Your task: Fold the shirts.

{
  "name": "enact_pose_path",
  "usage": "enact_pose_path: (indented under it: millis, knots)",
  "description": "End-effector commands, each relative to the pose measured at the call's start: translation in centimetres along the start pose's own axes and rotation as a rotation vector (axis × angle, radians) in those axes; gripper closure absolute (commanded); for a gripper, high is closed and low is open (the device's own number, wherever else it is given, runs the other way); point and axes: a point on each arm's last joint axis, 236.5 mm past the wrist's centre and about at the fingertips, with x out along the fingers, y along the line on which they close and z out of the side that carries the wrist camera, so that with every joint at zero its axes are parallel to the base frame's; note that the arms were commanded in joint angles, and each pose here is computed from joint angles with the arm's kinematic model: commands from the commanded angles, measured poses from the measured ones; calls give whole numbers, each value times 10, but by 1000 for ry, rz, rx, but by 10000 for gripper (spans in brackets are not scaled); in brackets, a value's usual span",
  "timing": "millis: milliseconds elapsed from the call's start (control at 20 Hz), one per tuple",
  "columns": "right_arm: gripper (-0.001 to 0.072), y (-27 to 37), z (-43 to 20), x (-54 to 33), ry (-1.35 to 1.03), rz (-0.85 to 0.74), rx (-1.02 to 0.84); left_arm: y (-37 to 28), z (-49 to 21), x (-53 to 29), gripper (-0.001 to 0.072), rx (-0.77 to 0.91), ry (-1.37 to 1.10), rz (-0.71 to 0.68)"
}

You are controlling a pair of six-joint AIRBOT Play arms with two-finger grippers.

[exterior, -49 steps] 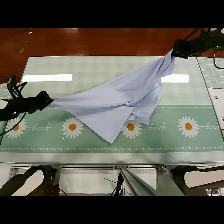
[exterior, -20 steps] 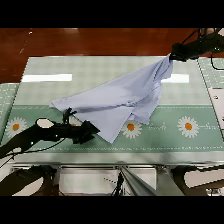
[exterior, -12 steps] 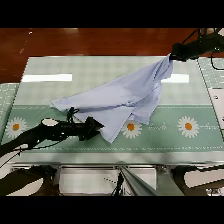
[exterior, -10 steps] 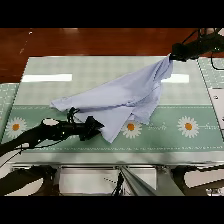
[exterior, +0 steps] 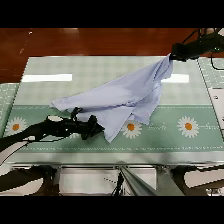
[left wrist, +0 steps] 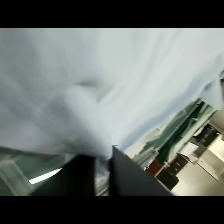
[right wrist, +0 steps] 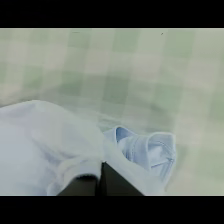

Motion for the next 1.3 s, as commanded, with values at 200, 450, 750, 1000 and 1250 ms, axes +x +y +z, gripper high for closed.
enact_pose_path:
  millis: [200,450,750,1000,1250]
  knots:
    - [682,1,1,-3,-7,-1,-4,-71,-10,-16,684,242,22,-210]
    - [682,32,38,-79,-220,-27,-107,-269,-67,-185,684,686,-156,-721]
    - [683,130,86,-337,-945,-100,-283,-367,-187,-481,684,1232,-908,-916]
    - [683,173,16,-495,-1272,-218,-315,-339,-197,-528,684,1234,-1361,-314]
    - [683,165,-46,-497,-1132,-315,-304,-289,-189,-474,684,1118,-1138,-76]
